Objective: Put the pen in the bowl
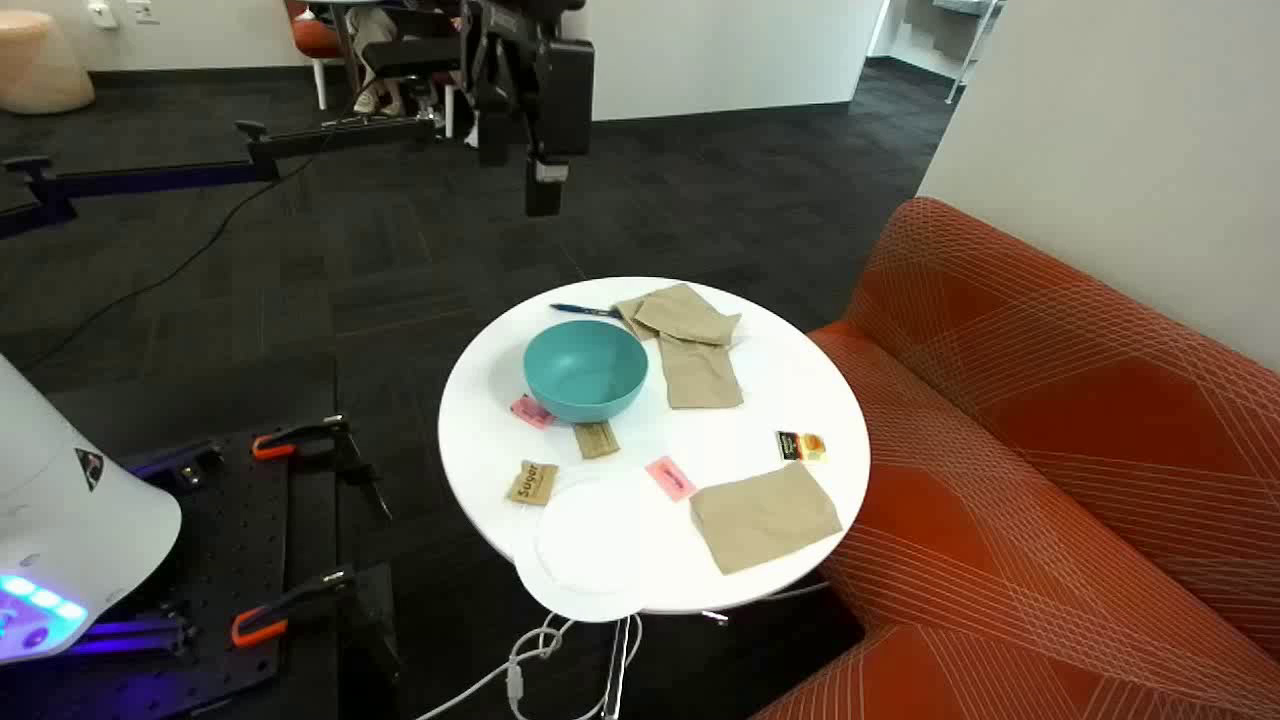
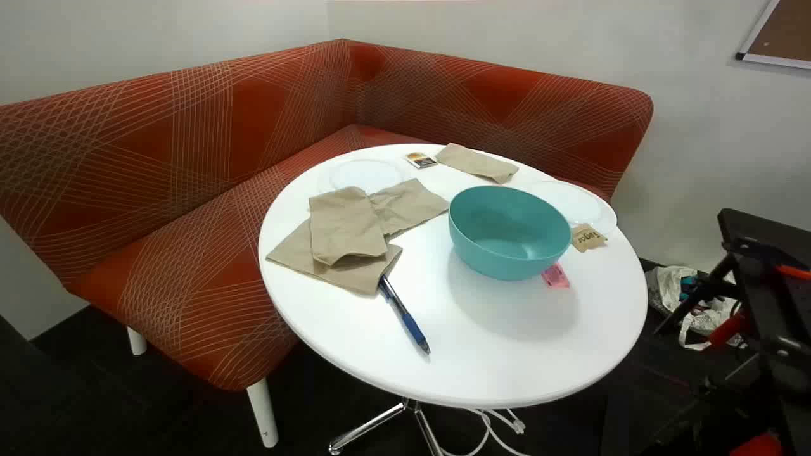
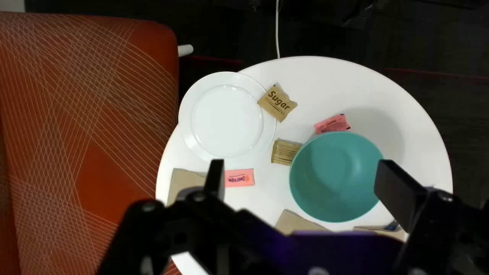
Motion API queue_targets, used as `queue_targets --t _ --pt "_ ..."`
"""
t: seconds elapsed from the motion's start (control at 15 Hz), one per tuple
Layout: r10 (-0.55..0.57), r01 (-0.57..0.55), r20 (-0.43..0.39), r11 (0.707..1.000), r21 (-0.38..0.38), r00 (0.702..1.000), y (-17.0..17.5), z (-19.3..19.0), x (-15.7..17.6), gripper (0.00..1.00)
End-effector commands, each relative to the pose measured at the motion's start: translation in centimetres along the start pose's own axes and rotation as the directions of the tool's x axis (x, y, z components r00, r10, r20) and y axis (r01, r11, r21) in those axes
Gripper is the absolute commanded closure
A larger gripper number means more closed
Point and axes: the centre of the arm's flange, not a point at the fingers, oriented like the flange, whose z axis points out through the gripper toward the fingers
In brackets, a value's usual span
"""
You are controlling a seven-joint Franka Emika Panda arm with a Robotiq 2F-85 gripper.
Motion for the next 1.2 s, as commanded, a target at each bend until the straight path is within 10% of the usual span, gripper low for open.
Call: queue_targets --t 0.0,0.53,1.13 --pt "0.0 0.0 0.0 1.0 0.0 1.0 0.0 0.0 0.0 0.0" --pt "-0.003 0.003 0.0 1.0 -0.003 1.0 -0.3 0.1 0.3 0.0" --pt "0.083 -0.083 0.005 0.997 -0.004 0.997 -9.1 2.5 4.3 0.0"
